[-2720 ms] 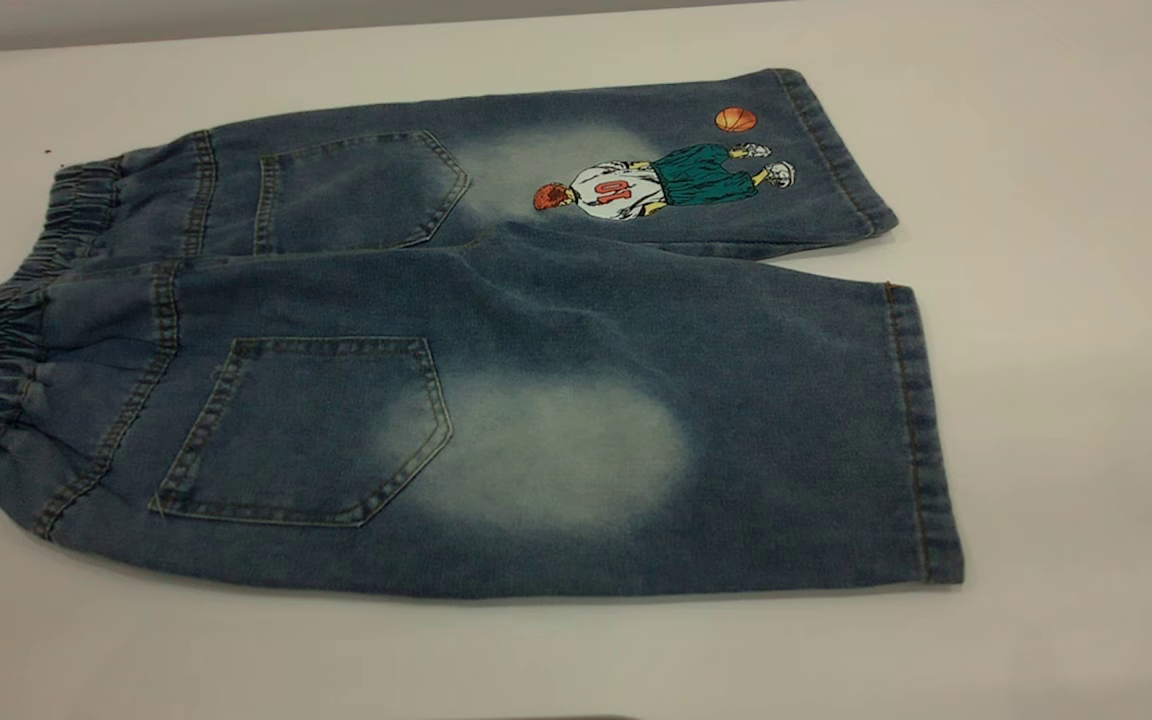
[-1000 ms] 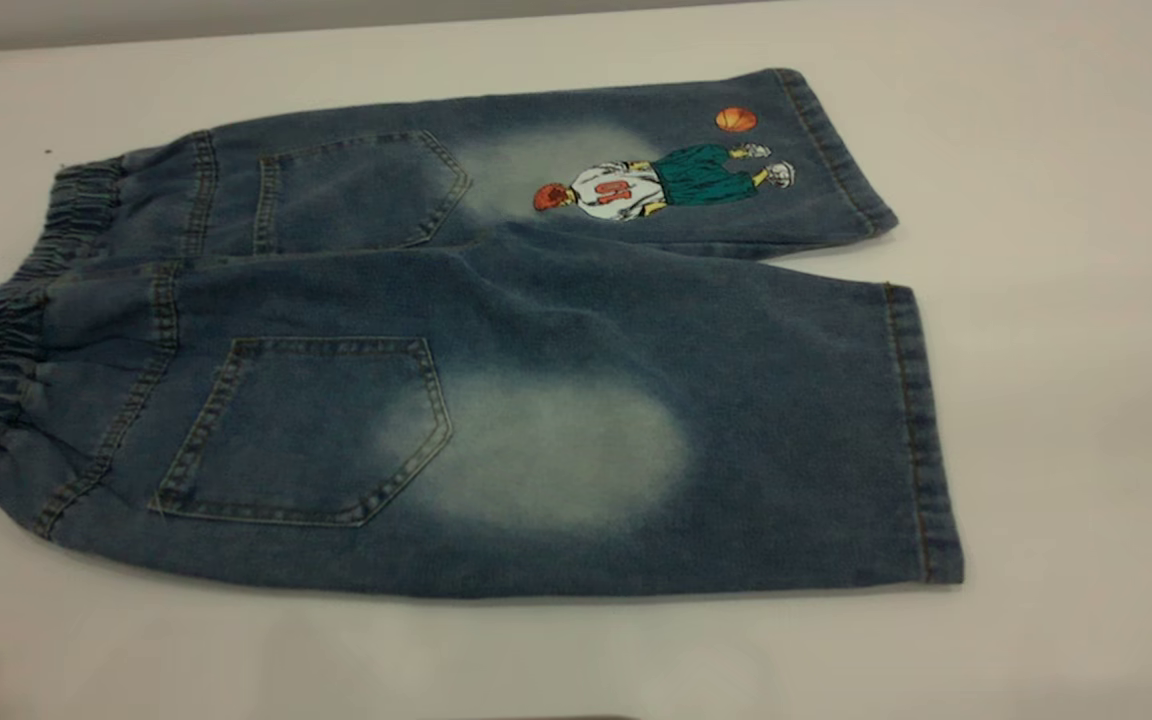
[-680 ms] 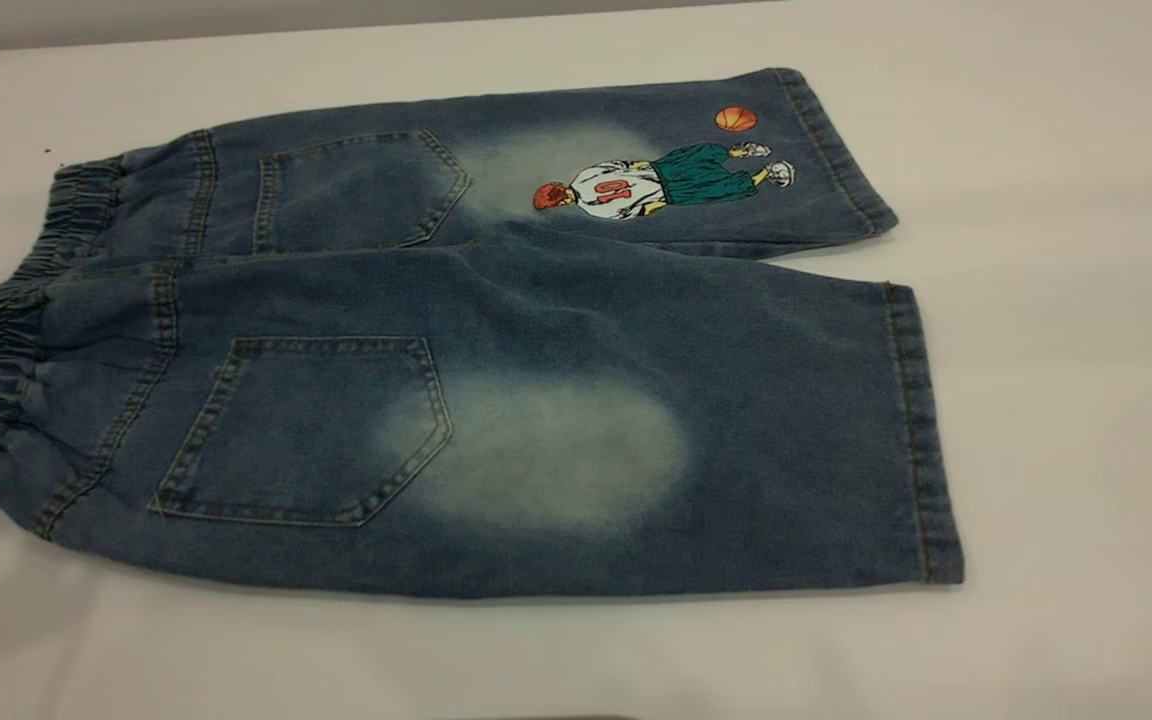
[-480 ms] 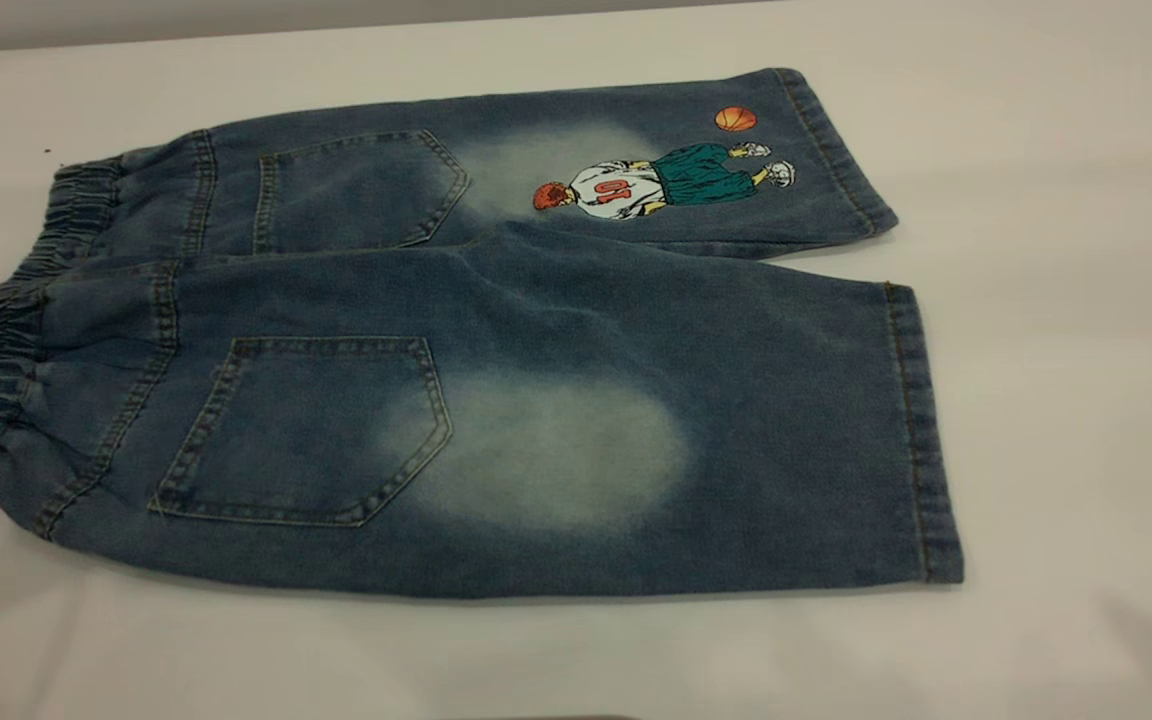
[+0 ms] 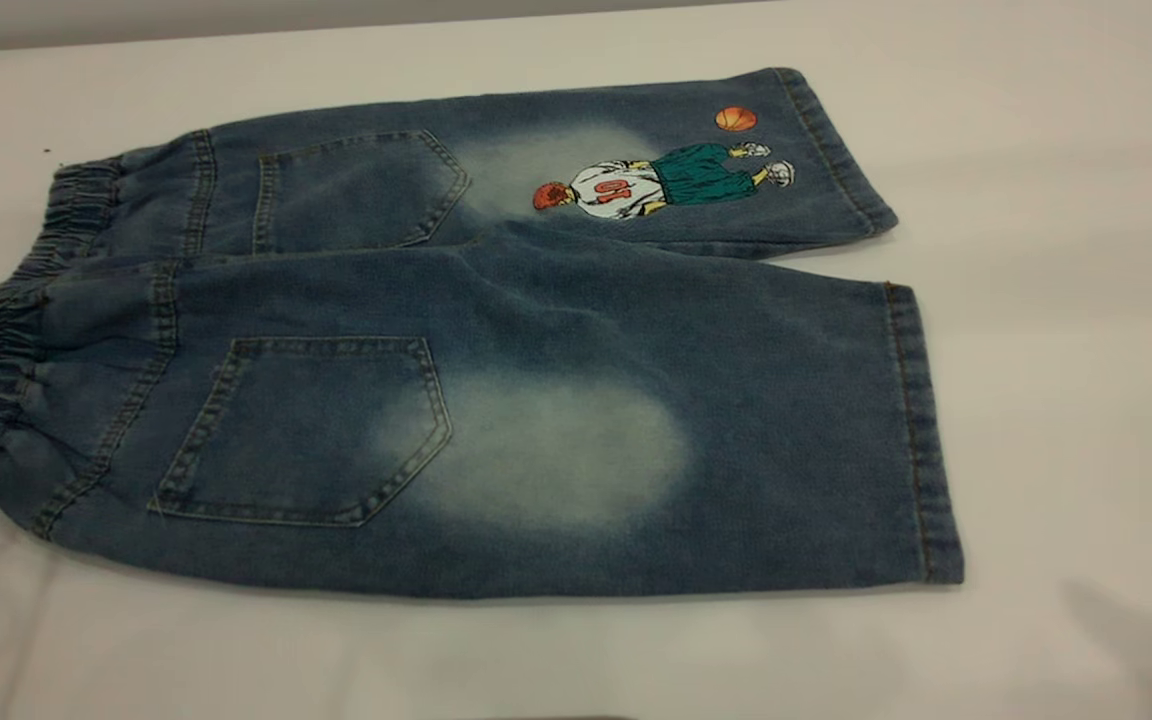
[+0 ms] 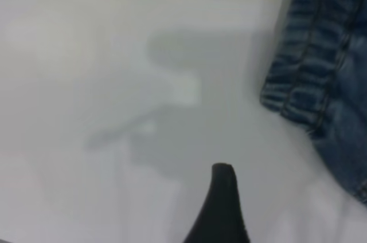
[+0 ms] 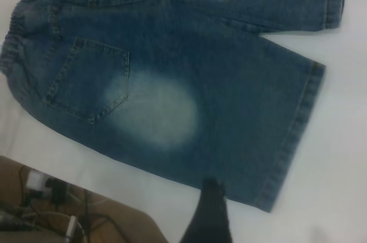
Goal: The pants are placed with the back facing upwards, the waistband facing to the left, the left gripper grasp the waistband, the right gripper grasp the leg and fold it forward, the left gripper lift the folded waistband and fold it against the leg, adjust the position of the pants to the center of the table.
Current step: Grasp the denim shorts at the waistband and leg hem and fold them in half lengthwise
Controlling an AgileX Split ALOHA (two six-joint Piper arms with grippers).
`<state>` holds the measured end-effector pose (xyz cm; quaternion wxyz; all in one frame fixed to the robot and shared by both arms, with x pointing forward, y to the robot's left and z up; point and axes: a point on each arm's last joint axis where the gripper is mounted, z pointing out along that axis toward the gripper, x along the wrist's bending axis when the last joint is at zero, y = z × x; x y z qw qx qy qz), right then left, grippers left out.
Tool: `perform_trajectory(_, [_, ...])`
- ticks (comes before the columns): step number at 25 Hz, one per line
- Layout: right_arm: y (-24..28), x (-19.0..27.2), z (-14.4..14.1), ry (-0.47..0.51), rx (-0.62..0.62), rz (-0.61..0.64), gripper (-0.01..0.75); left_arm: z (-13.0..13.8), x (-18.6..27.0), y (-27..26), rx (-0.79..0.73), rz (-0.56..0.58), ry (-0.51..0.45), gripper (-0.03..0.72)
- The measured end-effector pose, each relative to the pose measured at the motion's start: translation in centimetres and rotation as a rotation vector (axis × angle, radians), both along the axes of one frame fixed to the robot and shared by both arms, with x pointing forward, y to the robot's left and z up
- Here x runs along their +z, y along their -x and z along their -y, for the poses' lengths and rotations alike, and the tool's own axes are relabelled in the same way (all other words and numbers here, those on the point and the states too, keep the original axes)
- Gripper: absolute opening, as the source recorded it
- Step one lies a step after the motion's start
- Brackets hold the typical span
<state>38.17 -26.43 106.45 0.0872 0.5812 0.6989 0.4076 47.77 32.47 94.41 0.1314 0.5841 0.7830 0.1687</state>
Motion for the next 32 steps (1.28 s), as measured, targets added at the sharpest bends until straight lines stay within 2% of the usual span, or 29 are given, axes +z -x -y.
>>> perform_trajectory(6, [0.0,0.0,-0.1,-0.008,0.002,-0.003,0.570,0.1,-4.1,-1.4,-0.025,-0.078,0.015,0.568])
perform_trajectory(21, [0.0,0.0,-0.1,-0.008,0.006,-0.004,0.570,0.4,-10.6,-3.5,-0.138,-0.065,0.037,0.568])
perform_trajectory(24, [0.1,0.0,-0.1,-0.003,0.012,0.000,0.570,0.5,-11.4,-3.9,-0.157,-0.072,0.035,0.548])
perform_trajectory(27, [-0.1,0.8,-0.1,0.024,0.043,0.039,0.570,0.5,-11.4,-4.5,-0.165,-0.055,0.034,0.445])
perform_trajectory(32, [-1.8,3.2,-0.1,0.052,0.071,0.097,0.552,0.6,-11.2,-5.6,-0.172,-0.019,0.032,0.118])
